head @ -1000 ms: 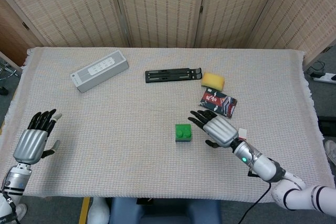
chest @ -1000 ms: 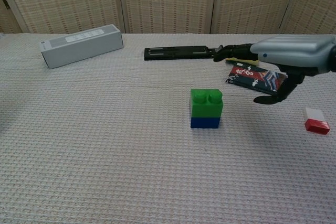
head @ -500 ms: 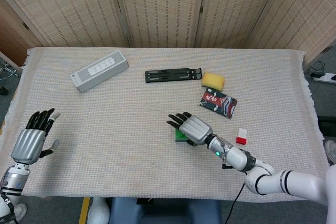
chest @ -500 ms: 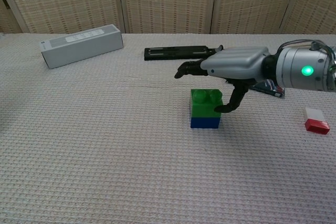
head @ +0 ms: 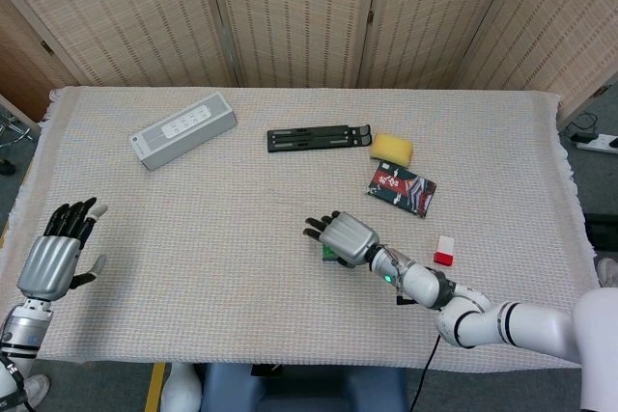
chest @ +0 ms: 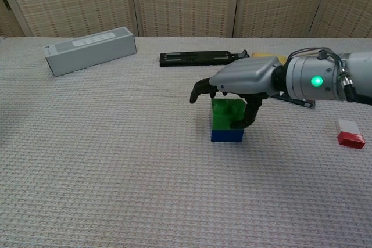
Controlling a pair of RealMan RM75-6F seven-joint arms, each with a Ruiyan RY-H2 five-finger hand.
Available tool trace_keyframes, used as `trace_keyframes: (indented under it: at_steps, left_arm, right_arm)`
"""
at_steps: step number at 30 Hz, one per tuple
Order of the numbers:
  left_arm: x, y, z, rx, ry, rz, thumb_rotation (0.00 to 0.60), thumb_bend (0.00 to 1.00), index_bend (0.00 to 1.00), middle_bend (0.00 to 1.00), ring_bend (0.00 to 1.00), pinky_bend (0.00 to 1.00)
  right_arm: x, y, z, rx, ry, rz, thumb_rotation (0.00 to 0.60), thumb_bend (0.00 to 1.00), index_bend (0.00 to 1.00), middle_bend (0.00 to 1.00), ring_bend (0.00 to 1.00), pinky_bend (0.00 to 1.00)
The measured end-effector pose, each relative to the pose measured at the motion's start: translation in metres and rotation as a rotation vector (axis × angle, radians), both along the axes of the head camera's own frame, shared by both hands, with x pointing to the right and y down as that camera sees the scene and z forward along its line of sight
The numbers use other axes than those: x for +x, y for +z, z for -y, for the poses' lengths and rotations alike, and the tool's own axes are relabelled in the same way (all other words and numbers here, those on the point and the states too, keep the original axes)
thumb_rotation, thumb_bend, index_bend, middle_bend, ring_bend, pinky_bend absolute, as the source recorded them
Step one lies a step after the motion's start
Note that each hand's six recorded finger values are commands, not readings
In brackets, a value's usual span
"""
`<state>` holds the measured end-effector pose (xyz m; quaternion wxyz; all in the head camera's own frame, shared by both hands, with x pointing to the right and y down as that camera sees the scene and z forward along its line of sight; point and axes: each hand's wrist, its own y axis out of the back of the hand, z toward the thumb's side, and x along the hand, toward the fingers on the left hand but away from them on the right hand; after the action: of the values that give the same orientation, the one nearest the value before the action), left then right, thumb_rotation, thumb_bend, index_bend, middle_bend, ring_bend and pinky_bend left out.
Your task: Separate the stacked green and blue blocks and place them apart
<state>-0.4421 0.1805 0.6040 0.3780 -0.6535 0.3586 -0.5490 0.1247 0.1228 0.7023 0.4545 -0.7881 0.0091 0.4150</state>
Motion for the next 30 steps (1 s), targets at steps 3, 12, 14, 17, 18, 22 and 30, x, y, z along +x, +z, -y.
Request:
trace_keyframes:
  at_steps: [3,12,14,17,18,22,30]
  left_arm:
    - [0.000,0.001,0.000,-0.001,0.001,0.004,0.600,0.42,0.12,0.06,0.00,0.00]
    - [0.000,0.005,0.000,-0.006,0.007,0.031,0.600,0.42,0.12,0.06,0.00,0.00]
    - [0.000,0.006,0.000,-0.008,0.006,0.036,0.600,0.42,0.12,0.06,0.00,0.00]
    - [-0.001,0.007,0.000,-0.010,0.005,0.040,0.600,0.42,0.12,0.06,0.00,0.00]
    - [-0.001,0.007,0.000,-0.010,0.004,0.041,0.600,0.42,0.12,0.06,0.00,0.00]
    - [-0.003,0.007,0.001,-0.011,0.001,0.042,0.600,0.42,0.12,0.06,0.00,0.00]
    - [-0.003,0.008,0.001,-0.016,0.002,0.046,0.600,0.42,0.11,0.06,0.00,0.00]
  right_arm:
    - [0.001,-0.001,0.000,0.011,-0.003,0.003,0.600,0.38,0.21,0.15,0.25,0.33]
    - [0.009,0.000,0.004,0.031,-0.013,-0.016,0.600,0.38,0.25,0.17,0.26,0.34]
    - [0.010,0.002,0.005,0.029,-0.011,-0.017,0.600,0.38,0.27,0.19,0.28,0.36]
    - [0.009,0.003,0.004,0.027,-0.013,-0.015,0.600,0.38,0.33,0.24,0.33,0.42]
    - [0.008,0.004,0.004,0.027,-0.014,-0.014,0.600,0.38,0.35,0.26,0.35,0.45]
    - [0.005,0.005,0.004,0.033,-0.014,0.003,0.600,0.38,0.45,0.33,0.43,0.53]
    - [-0.001,0.001,0.007,0.064,-0.008,0.064,0.600,0.38,0.60,0.44,0.55,0.65]
